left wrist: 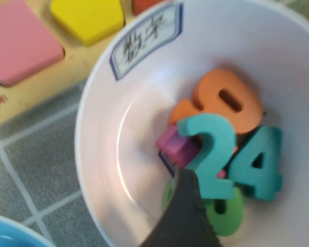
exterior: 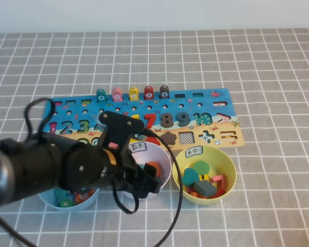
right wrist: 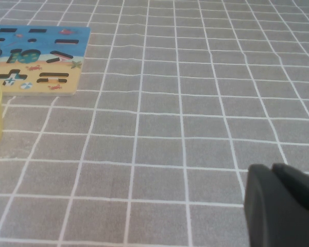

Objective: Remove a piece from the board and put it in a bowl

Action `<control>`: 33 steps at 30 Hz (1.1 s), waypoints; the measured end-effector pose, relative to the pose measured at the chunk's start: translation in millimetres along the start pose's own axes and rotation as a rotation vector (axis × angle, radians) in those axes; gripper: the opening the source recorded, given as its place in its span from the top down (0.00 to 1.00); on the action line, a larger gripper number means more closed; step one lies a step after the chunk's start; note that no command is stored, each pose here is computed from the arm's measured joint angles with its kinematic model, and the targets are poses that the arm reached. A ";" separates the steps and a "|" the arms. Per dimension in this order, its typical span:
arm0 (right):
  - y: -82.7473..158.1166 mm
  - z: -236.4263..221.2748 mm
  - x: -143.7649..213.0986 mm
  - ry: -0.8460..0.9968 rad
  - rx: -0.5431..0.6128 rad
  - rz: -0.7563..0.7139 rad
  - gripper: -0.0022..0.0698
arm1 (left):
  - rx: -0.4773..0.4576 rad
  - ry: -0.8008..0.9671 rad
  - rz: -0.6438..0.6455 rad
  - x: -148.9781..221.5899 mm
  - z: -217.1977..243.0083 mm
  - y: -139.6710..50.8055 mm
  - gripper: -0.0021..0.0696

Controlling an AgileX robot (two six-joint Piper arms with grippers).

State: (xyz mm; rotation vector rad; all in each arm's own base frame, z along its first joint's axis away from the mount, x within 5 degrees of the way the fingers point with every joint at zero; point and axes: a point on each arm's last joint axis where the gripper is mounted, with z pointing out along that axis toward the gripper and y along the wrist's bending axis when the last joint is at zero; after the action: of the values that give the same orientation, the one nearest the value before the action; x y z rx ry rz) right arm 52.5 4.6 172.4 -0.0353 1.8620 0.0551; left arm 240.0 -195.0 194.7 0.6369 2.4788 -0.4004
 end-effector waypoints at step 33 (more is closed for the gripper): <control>0.0 0.0 0.0 0.000 0.000 0.000 0.99 | 0.087 -0.689 0.077 105.3 -193.1 11.4 0.97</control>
State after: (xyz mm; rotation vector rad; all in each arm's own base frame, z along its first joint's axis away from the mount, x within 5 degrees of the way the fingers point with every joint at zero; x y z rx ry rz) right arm 52.5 4.6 172.4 -0.0353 1.8620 0.0551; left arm 84.9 -70.3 288.8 0.5146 1.7853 -0.5859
